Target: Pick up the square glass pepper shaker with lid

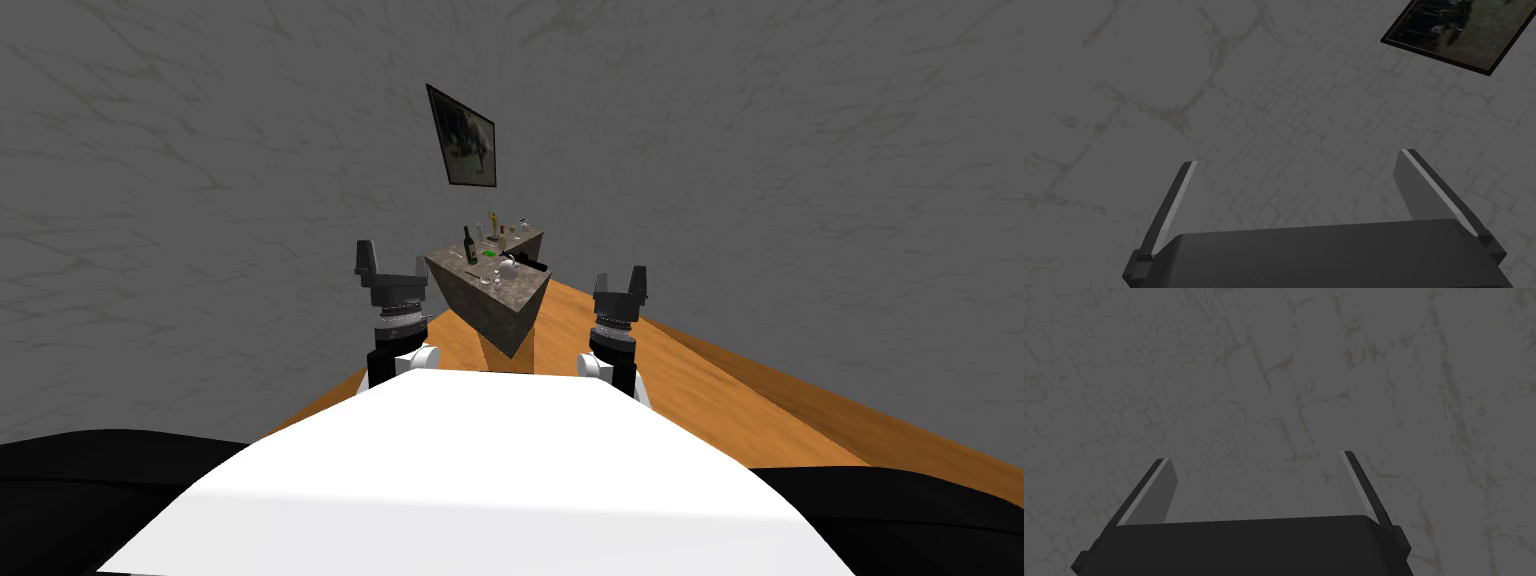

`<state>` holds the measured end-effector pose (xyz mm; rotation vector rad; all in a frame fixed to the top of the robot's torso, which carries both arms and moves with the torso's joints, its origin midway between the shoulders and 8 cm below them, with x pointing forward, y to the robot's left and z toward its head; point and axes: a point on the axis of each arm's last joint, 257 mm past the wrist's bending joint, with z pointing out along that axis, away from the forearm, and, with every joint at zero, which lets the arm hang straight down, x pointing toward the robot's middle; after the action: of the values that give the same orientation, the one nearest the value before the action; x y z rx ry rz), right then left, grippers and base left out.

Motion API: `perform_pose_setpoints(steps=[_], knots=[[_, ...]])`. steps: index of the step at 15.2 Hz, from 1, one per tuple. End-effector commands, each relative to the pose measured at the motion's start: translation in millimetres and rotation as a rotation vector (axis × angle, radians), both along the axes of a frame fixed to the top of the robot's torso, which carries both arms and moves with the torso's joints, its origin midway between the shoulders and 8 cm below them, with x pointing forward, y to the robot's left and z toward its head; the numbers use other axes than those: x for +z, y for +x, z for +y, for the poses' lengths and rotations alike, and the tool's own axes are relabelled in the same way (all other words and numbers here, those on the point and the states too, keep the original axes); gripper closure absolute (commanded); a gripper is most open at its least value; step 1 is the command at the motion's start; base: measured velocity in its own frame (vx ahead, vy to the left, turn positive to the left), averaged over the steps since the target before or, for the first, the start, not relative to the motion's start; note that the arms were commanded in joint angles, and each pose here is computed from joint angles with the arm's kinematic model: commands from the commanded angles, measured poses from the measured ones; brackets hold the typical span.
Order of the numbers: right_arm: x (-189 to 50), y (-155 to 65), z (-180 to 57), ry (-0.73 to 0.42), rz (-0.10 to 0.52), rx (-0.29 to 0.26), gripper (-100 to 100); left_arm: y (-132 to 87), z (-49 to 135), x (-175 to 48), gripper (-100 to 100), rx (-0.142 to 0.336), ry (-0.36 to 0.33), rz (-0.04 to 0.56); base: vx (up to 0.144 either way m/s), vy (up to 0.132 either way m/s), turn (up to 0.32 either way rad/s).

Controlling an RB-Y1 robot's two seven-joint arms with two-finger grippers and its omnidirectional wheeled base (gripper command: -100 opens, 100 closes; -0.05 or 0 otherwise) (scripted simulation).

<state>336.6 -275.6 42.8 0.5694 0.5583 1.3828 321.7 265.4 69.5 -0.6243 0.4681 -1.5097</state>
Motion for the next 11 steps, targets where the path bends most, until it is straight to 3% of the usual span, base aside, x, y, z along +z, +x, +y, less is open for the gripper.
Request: perform_pose_setpoints(steps=[1, 7, 11], knots=[[0.0, 0.0, 0.0, 0.0, 0.0, 0.0, 0, 2.3, -3.1, -3.0, -100, -0.019, 0.026, 0.011, 0.008, -0.016, 0.0], [0.0, 0.0, 0.0, 0.0, 0.0, 0.0, 0, 13.4, -2.8, -18.9, -100, -0.074, 0.068, 0.056, 0.027, -0.079, 0.007], [0.0, 0.0, 0.0, 0.0, 0.0, 0.0, 0, 29.9, 15.1, -43.3, -100, -0.115, 0.05, 0.118, 0.065, -0.167, 0.015]])
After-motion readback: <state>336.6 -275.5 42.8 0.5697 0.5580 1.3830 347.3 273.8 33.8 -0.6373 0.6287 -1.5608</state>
